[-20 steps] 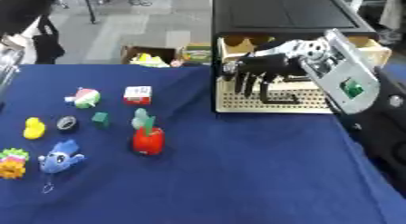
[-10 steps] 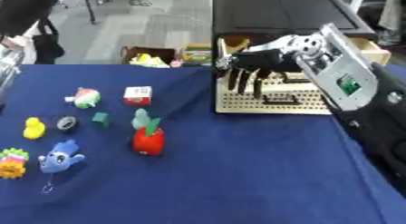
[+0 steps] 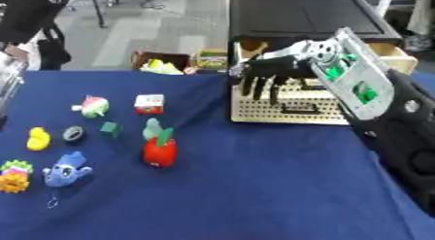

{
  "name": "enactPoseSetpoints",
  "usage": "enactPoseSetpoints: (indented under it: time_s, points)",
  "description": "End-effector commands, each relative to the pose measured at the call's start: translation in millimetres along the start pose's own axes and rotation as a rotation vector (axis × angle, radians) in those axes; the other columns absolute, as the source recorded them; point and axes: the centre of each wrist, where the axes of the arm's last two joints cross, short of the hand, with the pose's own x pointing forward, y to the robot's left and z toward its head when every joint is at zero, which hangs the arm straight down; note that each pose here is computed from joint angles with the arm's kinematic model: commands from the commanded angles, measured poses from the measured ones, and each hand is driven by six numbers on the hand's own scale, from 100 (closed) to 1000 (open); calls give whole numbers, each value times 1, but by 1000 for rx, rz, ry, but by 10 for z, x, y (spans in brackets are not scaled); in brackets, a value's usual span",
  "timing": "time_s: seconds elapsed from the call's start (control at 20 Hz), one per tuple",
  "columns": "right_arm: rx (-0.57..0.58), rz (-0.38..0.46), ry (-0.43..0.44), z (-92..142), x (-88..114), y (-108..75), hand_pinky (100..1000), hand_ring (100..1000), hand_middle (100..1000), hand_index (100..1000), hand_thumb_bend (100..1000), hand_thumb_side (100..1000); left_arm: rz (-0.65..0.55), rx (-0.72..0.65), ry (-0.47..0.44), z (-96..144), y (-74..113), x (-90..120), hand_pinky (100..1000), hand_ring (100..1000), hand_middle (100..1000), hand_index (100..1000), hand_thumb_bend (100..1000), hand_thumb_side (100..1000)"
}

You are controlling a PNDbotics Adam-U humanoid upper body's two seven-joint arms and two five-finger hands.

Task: Pick up objects from table and place into drawer.

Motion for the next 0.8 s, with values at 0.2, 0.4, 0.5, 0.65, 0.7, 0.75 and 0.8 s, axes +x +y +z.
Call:
enactPoseSetpoints:
  time_s: [0.2, 0.4, 0.5, 0.65, 0.7, 0.75, 0.8]
  points:
    - [-45, 38, 21, 102, 10, -134, 581, 755, 843, 900, 100, 1000, -13, 13, -20, -21, 63, 39, 411, 677, 671, 903, 100, 731]
    - [-40, 26, -3, 138, -40, -122, 571, 746, 833, 895, 100, 1000, -16, 15, -19, -17, 68, 33, 412, 677, 671, 903, 100, 730]
    - [-40, 21, -8, 156, -37, -122, 571, 746, 833, 895, 100, 1000, -16, 15, -19, -16, 69, 33, 412, 677, 671, 903, 100, 730]
    - [-39, 17, -10, 165, -26, -121, 571, 746, 833, 895, 100, 1000, -17, 15, -19, -16, 69, 33, 412, 677, 671, 903, 100, 730]
    - [-42, 17, -9, 176, -29, -124, 570, 743, 827, 895, 100, 1000, -16, 13, -17, -12, 66, 30, 412, 676, 671, 903, 100, 734]
    - [-56, 20, -5, 231, -58, -143, 572, 745, 828, 895, 100, 1000, -17, 8, -13, -3, 60, 23, 412, 676, 671, 903, 100, 733]
    - [-67, 25, 1, 285, -88, -157, 574, 747, 829, 895, 100, 1000, -16, 4, -12, 0, 54, 22, 412, 677, 671, 903, 100, 732]
